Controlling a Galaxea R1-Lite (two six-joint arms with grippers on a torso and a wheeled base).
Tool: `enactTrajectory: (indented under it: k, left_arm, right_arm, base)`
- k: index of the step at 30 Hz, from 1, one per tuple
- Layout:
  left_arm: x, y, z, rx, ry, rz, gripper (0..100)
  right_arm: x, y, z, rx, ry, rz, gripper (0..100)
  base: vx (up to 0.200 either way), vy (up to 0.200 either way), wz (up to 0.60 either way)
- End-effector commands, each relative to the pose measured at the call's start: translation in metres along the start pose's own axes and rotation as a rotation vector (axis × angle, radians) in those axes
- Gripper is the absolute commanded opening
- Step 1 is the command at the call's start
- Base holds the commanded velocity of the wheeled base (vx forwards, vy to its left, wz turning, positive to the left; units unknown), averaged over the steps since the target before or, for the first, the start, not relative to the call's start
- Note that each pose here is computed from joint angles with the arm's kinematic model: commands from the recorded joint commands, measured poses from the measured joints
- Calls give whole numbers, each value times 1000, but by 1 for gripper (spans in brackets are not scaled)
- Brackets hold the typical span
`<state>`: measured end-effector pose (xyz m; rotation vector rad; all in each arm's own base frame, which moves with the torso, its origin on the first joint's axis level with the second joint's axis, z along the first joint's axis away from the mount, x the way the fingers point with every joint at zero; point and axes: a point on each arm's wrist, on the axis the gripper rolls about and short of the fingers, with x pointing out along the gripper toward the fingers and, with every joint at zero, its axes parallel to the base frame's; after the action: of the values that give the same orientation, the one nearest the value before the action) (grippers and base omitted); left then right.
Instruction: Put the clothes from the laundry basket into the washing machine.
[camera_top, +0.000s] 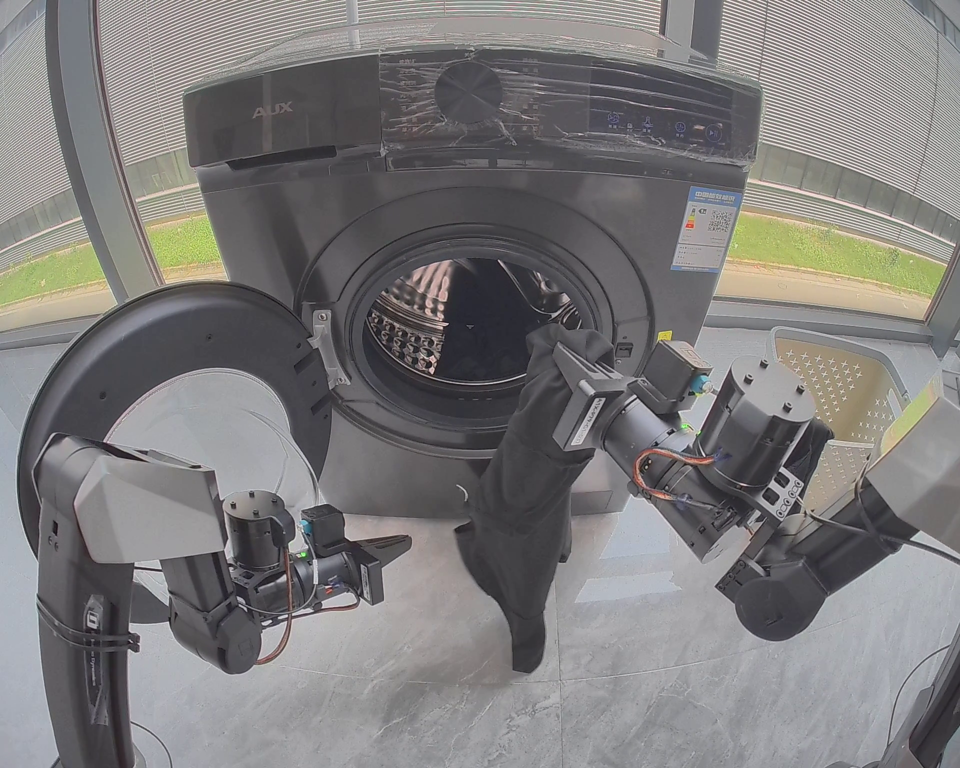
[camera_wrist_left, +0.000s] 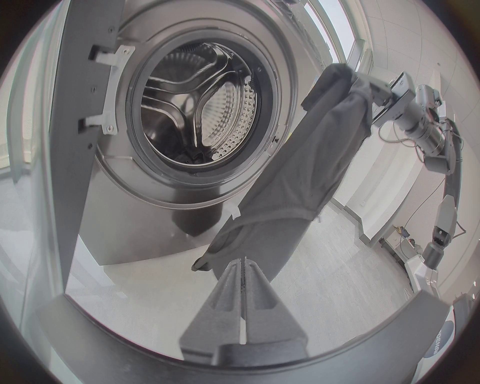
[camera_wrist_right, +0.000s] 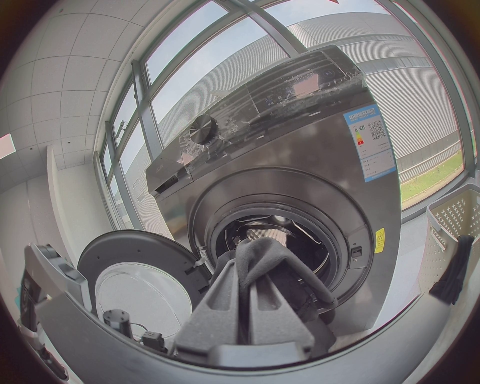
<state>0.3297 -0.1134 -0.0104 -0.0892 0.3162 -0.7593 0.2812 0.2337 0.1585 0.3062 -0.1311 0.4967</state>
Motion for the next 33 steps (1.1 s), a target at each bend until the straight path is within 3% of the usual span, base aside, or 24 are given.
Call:
enactTrajectory:
  k: [1, 4, 7, 13, 21, 26, 27, 33]
  left_arm:
    - [-22, -9, 26, 22, -48, -1, 0]
    - [-27, -12, 27, 23, -45, -3, 0]
    - [-22, -13, 19, 16, -20, -10, 0]
    - [-1, -13, 0, 9, 15, -38, 0]
    - [19, -24, -7, 26, 18, -91, 0]
    - [22, -26, -6, 32, 11, -99, 0]
    - [22, -26, -6, 32, 11, -97, 100]
    - [20, -27, -7, 32, 16, -101, 100]
  right_arm:
    - [2, -2, -14, -4, 26, -2, 0]
    - [2, 1, -13, 0, 9, 10, 0]
    - [2, 11, -9, 10, -8, 35, 0]
    - [1, 14, -7, 15, -15, 42, 0]
    - [0, 26, -9, 25, -15, 75, 0]
    - [0, 27, -9, 25, -13, 77, 0]
    - [0, 27, -9, 25, -13, 77, 0]
    - [0, 29, -9, 27, -16, 81, 0]
  base:
    - [0, 0, 0]
    - [0, 0, 0]
    - [0, 0, 0]
    - [0, 0, 0]
    - [0, 0, 0]
    - [0, 0, 0]
    - [0, 0, 0]
    - [0, 0, 0]
